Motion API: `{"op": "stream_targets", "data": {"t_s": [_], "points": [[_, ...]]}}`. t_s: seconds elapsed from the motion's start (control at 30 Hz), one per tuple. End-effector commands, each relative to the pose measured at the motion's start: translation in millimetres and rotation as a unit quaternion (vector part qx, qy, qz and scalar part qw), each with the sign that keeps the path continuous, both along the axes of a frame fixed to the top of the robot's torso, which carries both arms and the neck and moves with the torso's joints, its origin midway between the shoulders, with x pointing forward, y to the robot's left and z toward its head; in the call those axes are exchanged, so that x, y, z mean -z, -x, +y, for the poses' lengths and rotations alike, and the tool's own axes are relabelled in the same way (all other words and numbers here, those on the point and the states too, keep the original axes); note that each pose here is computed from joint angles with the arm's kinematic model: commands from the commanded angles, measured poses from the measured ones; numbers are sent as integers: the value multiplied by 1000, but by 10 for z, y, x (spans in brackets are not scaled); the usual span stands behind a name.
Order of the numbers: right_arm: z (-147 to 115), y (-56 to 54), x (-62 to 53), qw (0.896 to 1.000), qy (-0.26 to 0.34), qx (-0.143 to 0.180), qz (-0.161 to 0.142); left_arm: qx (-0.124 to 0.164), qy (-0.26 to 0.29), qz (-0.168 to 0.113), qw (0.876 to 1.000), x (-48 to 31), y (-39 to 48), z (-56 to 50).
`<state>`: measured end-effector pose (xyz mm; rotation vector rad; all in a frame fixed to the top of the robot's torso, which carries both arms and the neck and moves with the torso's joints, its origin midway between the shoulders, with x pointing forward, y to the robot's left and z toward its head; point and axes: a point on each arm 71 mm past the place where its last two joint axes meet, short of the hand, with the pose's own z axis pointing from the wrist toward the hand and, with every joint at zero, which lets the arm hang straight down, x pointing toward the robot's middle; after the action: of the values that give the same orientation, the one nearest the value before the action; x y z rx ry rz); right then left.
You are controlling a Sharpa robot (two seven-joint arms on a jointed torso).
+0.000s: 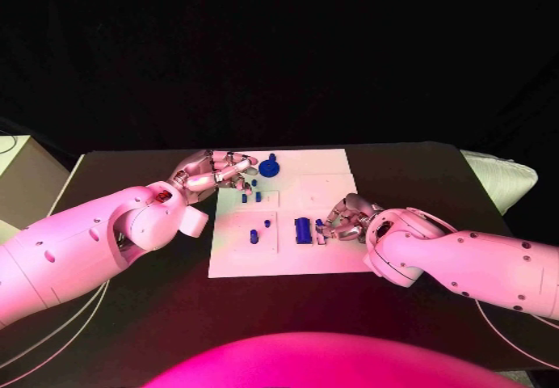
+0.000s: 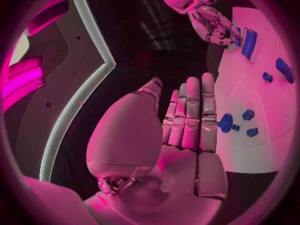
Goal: Assemble the parts on the task board
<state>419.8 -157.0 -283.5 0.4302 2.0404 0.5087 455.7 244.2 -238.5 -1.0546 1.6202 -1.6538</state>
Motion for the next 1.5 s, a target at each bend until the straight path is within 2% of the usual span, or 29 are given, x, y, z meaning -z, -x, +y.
{"op": "stream_targets", "data": {"t_s": [0.03, 0.5, 1.5], "points": [[0, 5, 39, 1000, 19, -16, 9, 11, 6, -2, 1000, -12, 12, -27], [18, 33, 90, 999, 37, -33, 8, 12, 2, -4, 1000, -9, 13, -25], [28, 43, 82, 999, 34, -33, 3, 3, -2, -4, 1000, 4, -1, 18]]}}
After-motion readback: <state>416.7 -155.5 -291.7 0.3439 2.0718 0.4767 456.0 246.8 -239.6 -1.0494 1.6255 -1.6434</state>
